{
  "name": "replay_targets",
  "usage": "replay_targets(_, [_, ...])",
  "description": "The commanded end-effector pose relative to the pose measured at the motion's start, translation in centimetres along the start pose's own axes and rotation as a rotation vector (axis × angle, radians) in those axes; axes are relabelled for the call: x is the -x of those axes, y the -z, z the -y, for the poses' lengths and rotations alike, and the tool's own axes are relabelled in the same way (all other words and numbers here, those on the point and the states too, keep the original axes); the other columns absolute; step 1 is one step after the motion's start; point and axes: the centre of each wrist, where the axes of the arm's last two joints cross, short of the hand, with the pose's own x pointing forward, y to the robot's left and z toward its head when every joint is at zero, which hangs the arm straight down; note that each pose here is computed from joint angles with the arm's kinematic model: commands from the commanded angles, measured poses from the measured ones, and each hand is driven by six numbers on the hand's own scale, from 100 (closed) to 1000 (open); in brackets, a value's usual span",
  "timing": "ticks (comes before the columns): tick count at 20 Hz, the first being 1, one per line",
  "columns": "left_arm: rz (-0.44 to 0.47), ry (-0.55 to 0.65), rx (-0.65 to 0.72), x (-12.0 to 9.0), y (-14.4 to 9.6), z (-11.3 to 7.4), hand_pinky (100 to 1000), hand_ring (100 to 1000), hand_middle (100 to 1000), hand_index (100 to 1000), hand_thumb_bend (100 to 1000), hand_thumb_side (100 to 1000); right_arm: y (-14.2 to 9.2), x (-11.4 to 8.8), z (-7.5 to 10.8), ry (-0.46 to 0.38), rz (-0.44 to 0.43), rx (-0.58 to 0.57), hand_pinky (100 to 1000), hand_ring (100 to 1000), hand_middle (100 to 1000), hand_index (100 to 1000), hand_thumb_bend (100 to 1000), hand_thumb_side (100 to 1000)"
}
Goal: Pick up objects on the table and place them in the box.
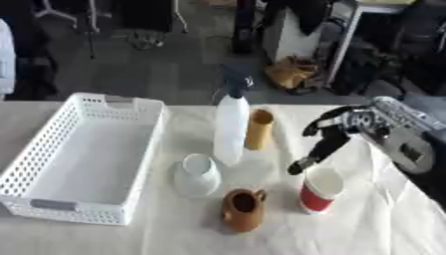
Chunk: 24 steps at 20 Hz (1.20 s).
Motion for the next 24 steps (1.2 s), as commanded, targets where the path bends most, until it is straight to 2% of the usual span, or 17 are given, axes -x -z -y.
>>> replay_targets(1, [0.021,0.010,0.018,-0.5,0.6,-0.1,954,902,805,851,100,846,-1.0,1.5,0.7,0.028,-0.073,-0.019,898,1000,1000,1000,773,686])
replay_targets(10, [0.018,0.010,0.021,-0.4,0.5,-0.1,951,888,793,837,100,854,-1.3,2.3,0.0,0.092,-0.066,-0.035,866,1000,1000,1000,778,719])
replay_targets(12, [0.017,0.011,0.021,-0.5,0.5,-0.1,952,885,788,833,100,855,-1.3,2.5,-0.2,0.124,-0.056,-0.034,836,1000,1000,1000,742,718])
replay_targets(13, [0.017,0.011,0.021,-0.5,0.5,-0.1,953,885,788,832,100,854,-1.2,2.7,-0.3,0.149,-0.052,-0.030,832,1000,1000,1000,774,727])
replay_targets(15, [0.016,0.008,0.021,-0.5,0.5,-0.1,952,882,784,829,100,857,-1.1,3.0,-0.6,0.187,-0.049,-0.022,819,1000,1000,1000,769,722])
replay_targets(17, [0.015,0.005,0.022,-0.5,0.5,-0.1,954,879,782,826,100,862,-1.0,3.1,-0.9,0.208,-0.047,-0.017,780,1000,1000,1000,761,691])
replay_targets(18, [0.014,0.003,0.023,-0.5,0.5,-0.1,955,879,781,826,100,864,-0.9,3.2,-1.0,0.217,-0.047,-0.019,749,1000,1000,1000,759,643])
replay_targets(20, [0.013,0.001,0.023,-0.5,0.5,-0.1,957,877,778,824,100,865,-0.8,3.3,-1.2,0.232,-0.048,-0.033,735,1000,1000,1000,783,621])
replay_targets(23, [0.006,0.000,0.022,-0.5,0.5,-0.1,958,875,776,822,100,864,-0.8,3.2,-1.3,0.242,-0.040,-0.057,744,1000,1000,1000,772,619])
replay_targets(24, [0.004,0.000,0.023,-0.5,0.4,-0.1,956,872,773,821,100,866,-0.8,3.1,-1.4,0.244,-0.037,-0.064,742,1000,1000,1000,774,583])
